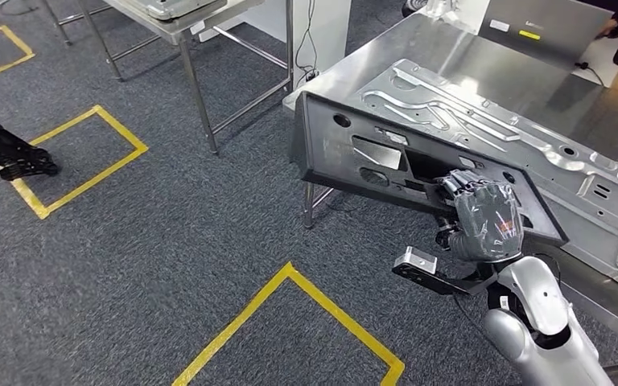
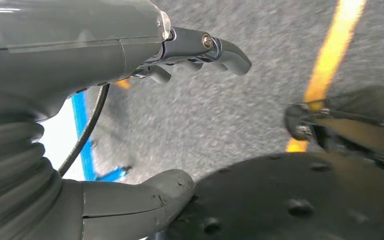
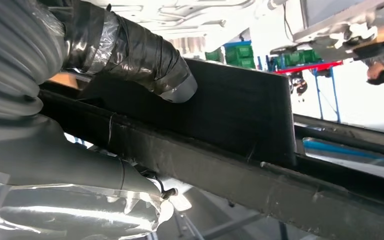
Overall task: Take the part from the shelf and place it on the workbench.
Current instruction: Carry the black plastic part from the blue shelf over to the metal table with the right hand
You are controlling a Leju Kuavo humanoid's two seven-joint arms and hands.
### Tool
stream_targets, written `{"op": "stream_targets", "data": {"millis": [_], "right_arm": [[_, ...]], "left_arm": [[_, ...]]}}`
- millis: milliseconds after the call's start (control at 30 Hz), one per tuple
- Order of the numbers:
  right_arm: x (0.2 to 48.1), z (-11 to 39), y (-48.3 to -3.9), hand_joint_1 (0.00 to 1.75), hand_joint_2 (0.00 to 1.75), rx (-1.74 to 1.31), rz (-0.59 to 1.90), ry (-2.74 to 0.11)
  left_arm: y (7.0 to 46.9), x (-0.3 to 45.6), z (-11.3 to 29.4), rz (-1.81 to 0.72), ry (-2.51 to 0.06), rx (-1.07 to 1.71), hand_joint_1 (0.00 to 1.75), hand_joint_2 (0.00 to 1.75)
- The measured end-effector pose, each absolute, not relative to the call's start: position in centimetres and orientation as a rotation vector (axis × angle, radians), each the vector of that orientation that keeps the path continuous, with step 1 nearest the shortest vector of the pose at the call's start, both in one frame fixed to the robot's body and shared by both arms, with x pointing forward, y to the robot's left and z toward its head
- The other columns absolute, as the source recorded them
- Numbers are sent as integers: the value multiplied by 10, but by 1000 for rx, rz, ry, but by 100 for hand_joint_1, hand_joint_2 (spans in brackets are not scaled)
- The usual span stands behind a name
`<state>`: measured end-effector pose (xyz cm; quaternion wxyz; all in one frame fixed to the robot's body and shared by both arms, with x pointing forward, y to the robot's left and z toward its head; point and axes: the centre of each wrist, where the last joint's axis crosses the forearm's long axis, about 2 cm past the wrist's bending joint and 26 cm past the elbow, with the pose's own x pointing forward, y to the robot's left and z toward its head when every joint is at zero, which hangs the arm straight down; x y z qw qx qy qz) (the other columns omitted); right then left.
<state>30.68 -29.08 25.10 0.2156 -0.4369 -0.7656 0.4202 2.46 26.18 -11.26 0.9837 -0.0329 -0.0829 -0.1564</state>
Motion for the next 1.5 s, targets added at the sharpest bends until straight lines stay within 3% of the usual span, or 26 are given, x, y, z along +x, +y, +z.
{"op": "stream_targets", "data": {"millis": [633,867,1500], "right_arm": [[316,270,-310,175,175,-1271,1169,-2120],[318,274,-305,175,175,-1505,1221,-2084],[323,280,-301,175,175,-1556,1233,-2096]], "left_arm": [[259,28,-112,-310,-190,-90,0,175],[259,25,-112,-312,-174,-89,0,175],[257,25,-112,-312,-177,-96,0,175]]}}
